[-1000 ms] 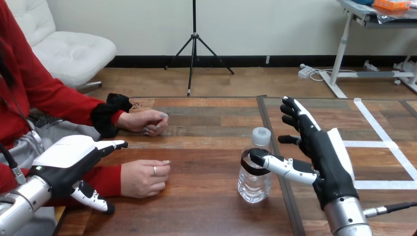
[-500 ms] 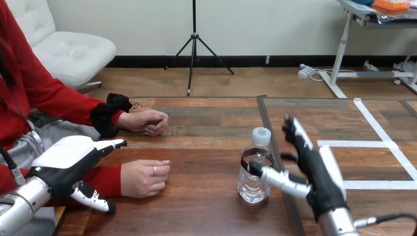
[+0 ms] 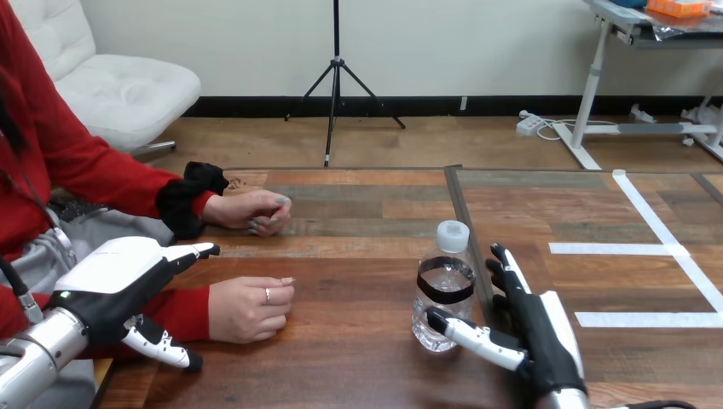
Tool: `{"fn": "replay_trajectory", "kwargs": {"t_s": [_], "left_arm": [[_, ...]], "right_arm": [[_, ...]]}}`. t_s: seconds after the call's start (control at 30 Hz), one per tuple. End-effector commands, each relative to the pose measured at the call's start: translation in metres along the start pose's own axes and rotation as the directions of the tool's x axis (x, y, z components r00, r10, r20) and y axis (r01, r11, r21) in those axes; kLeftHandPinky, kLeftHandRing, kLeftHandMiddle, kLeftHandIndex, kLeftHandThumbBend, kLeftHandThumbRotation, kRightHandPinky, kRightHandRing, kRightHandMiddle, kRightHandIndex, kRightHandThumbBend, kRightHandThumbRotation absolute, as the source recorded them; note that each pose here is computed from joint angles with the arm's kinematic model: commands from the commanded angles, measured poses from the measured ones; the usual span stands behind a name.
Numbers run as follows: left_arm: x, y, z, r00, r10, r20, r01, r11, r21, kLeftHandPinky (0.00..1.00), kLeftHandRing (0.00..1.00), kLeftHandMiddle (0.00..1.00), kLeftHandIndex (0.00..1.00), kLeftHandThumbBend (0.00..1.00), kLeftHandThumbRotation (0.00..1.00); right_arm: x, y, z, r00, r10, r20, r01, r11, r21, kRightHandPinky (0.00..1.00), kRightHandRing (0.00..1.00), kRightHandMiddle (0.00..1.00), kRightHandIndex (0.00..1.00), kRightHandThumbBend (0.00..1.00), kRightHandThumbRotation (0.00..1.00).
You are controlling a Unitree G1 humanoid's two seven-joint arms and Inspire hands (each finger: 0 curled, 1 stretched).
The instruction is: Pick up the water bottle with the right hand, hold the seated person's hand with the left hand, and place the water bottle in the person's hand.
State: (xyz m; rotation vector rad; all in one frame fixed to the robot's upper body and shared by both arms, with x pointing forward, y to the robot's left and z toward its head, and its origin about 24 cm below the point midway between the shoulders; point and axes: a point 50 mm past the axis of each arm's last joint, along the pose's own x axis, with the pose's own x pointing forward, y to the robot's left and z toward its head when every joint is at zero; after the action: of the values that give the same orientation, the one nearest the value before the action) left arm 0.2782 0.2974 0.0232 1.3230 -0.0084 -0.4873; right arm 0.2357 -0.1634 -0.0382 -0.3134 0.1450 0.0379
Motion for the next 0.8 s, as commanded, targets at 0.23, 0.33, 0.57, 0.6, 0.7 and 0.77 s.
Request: {"fn": "replay_trajectory", "kwargs": {"t_s": [0.23,0.33,0.57,0.6,0.7,0.77], "left_arm": [[0.004,0.021,0.001,0.997,0.08,0.016,-0.08,0.997,0.003,0.77,0.87,0.89,0.9,1.0,0.22],[0.004,0.021,0.0,0.996,0.084,0.016,-0.084,0.996,0.0,0.77,0.87,0.89,0.9,1.0,0.24],[0.002,0.021,-0.001,0.997,0.08,0.014,-0.08,0.997,0.005,0.77,0.87,0.89,0.9,1.0,0.26],[0.002,0.021,-0.001,0.997,0.078,0.013,-0.078,0.997,0.007,0.77,0.87,0.89,0.9,1.0,0.26],[0.002,0.022,-0.001,0.997,0.078,0.013,-0.078,0.997,0.014,0.77,0.87,0.89,0.89,1.0,0.27],[0.002,0.022,-0.001,0.997,0.081,0.015,-0.081,0.997,0.017,0.77,0.87,0.89,0.89,1.0,0.27]], "right_arm": [[0.023,0.016,0.014,0.999,0.013,0.033,-0.014,1.0,0.017,0.97,1.0,1.0,1.0,1.0,0.42],[0.024,0.019,0.011,1.0,0.012,0.024,-0.013,1.0,0.021,0.97,1.0,1.0,1.0,1.0,0.42],[0.025,0.025,0.007,1.0,0.013,0.007,-0.013,1.0,0.022,0.96,1.0,1.0,1.0,1.0,0.43],[0.026,0.026,0.007,1.0,0.013,0.004,-0.013,1.0,0.022,0.96,1.0,1.0,1.0,1.0,0.43],[0.026,0.028,0.005,1.0,0.012,-0.002,-0.012,1.0,0.02,0.95,1.0,0.99,1.0,1.0,0.44],[0.026,0.029,0.005,1.0,0.011,-0.003,-0.011,1.0,0.02,0.95,1.0,0.99,1.0,1.0,0.45]]}}
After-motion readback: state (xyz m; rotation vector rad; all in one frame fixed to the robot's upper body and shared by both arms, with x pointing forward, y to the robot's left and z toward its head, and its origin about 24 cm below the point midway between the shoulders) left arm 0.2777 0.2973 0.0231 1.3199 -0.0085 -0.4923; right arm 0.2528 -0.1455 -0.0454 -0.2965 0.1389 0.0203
